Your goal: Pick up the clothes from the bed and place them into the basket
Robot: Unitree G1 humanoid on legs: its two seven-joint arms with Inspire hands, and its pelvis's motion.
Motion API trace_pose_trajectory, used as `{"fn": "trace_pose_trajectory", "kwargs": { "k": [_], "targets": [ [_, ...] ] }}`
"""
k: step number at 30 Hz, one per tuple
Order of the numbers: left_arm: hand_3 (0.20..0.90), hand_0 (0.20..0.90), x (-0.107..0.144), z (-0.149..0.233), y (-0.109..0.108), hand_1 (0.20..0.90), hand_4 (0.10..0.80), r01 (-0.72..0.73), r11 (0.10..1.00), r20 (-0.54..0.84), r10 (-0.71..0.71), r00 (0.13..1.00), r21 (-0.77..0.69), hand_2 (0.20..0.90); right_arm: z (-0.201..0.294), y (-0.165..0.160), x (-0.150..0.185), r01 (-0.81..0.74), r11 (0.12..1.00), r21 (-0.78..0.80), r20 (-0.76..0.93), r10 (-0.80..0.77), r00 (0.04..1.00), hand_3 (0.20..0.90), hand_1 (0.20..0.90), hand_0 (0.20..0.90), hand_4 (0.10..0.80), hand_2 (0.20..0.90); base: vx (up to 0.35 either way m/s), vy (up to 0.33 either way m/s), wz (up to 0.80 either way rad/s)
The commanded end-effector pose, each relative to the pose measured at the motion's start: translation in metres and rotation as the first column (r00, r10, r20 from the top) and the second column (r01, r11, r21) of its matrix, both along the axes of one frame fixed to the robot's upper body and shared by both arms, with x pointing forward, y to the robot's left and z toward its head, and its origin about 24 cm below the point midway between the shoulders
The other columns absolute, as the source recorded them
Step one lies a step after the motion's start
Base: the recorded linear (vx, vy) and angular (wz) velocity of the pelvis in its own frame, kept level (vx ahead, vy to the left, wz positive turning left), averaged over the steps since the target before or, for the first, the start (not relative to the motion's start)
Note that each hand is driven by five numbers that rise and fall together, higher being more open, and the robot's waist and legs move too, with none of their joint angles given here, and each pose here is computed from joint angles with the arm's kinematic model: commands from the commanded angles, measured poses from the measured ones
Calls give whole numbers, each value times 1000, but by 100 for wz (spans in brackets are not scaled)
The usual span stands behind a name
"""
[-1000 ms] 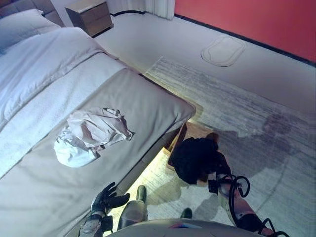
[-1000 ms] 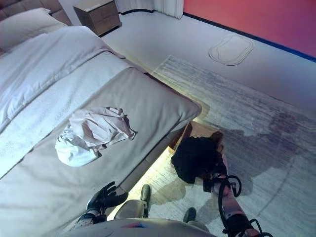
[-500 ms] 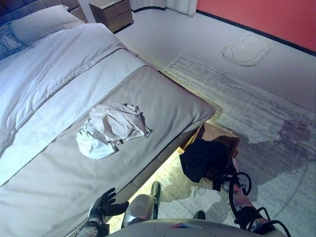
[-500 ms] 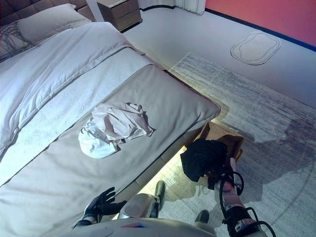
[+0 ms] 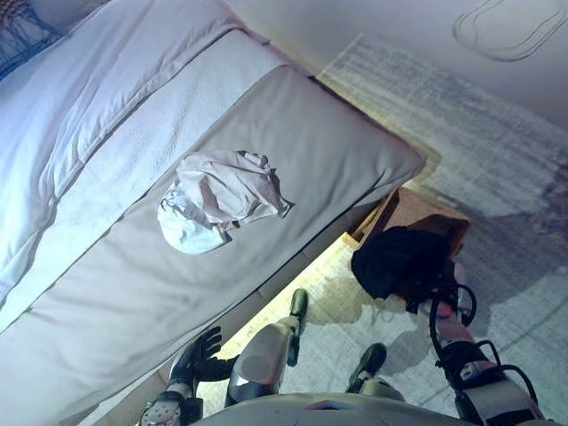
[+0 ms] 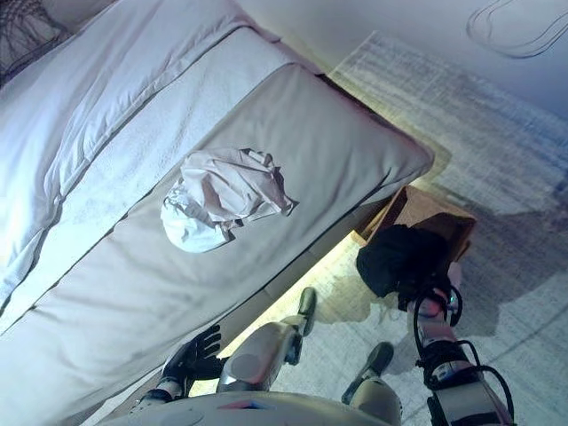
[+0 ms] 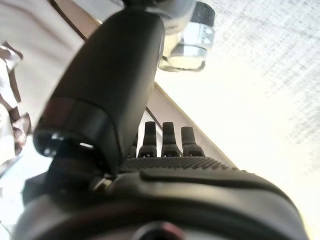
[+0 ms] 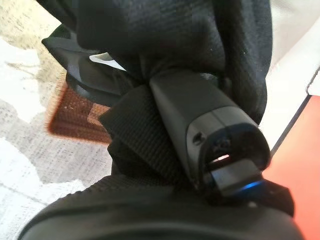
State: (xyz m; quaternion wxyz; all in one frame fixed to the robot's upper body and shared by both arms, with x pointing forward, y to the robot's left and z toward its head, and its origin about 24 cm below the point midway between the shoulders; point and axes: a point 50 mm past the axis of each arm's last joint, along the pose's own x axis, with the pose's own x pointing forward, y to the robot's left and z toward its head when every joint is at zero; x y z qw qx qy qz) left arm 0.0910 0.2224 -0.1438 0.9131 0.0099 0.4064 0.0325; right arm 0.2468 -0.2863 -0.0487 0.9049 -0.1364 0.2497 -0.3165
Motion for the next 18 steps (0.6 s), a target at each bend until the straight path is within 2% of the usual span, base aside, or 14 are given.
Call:
{"fn": "trace_pose_trajectory", "kwargs": {
  "k": [1,6,14,18],
  "targets": [
    [900,900,11,10,11,900,800,20,1000,85,-21,996,12,900,64,-25,37,24,994,-111,269,7,963,200,300,300,100,300,-96,96,0],
    [900,900,22,15,-1,900,800,-3,1000,177,6,984,-13,900,98,-51,50,79,984,-160,312,-26,950,200,300,300,100,300,-38,109,1],
    [900,900,49,31,-3,900,800,-5,999,290,19,957,-51,900,143,-75,65,206,963,-173,393,-125,911,200,300,300,100,300,-64,27,0],
    [900,900,59,37,-7,900,800,-7,998,332,29,943,-67,900,168,-95,62,404,903,-147,455,-301,838,200,300,300,100,300,-48,11,1]
  ]
}}
